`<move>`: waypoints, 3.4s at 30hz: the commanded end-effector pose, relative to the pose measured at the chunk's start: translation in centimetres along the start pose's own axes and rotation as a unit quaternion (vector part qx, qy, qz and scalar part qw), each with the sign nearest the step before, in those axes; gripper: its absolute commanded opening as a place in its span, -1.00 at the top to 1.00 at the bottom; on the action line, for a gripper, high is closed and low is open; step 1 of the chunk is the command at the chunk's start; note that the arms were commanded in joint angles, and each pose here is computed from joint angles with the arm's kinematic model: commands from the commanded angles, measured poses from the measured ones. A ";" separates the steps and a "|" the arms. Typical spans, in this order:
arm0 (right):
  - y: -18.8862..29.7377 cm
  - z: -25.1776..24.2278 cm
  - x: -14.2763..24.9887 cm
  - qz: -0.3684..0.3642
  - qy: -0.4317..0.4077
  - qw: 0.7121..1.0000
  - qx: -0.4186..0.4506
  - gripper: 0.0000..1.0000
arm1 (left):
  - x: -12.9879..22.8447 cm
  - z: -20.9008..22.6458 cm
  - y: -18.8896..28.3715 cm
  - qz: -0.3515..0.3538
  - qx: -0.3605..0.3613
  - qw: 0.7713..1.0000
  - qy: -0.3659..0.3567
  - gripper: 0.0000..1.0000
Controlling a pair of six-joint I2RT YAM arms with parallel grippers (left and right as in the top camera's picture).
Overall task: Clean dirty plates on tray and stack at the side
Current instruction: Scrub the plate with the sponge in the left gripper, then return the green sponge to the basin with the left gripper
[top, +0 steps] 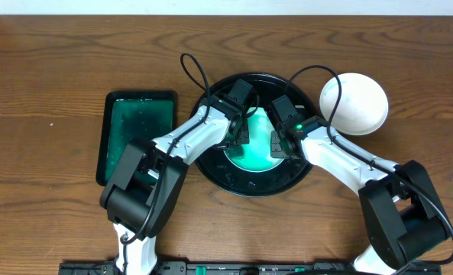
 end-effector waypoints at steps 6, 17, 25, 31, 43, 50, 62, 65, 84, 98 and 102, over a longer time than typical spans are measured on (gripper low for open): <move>-0.1 -0.2 0.7 0.005 0.023 1.000 0.015 0.98 | 2.5 -4.0 -2.9 0.055 0.126 0.990 -0.032 0.86; -0.1 -0.3 0.8 0.009 0.024 0.999 0.019 0.97 | 2.4 -6.1 -2.6 0.049 0.187 0.981 -0.024 0.86; -0.1 -0.4 0.9 0.013 0.025 0.999 0.022 0.98 | 1.9 -7.4 -2.0 0.054 0.262 0.964 -0.011 0.85; -0.1 -0.5 1.0 0.015 0.026 0.999 0.023 0.98 | 1.7 -8.1 -1.6 0.057 0.301 0.952 -0.013 0.86; -0.1 -0.3 0.9 0.016 0.025 0.999 0.017 0.98 | -2.2 0.2 -0.5 0.004 0.235 0.972 0.025 0.86; -0.1 -0.2 0.8 0.011 0.024 1.000 0.013 0.98 | -3.1 2.1 4.5 -0.048 0.241 0.969 0.013 0.86; -0.1 -0.1 0.8 0.014 0.023 1.000 0.005 0.98 | -2.4 8.4 11.8 -0.115 0.158 0.978 0.075 0.86; -0.1 -0.1 0.8 0.014 0.023 1.000 0.004 0.98 | -2.2 12.0 11.2 -0.101 0.106 0.983 0.112 0.85; -0.1 0.0 0.9 0.016 0.033 0.999 0.003 0.98 | -1.2 24.1 4.1 -0.009 0.019 0.972 0.232 0.86; -0.1 0.5 0.2 -0.005 0.037 0.999 -0.016 0.98 | -1.0 23.9 5.8 -0.022 0.013 0.973 0.227 -0.40; 0.0 1.3 -0.6 -0.035 0.052 0.997 -0.040 0.97 | -1.0 23.6 8.1 -0.049 0.015 0.973 0.223 -0.40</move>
Point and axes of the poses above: each gripper's point midway between its finger pads, its own y axis back along the fingers, its own z axis along the line the jaws close on, x = y × z, the point moved 10 cm from there along y, back along the fingers, and after that the axes turned 11 degrees about -y, right-handed, at the moved point
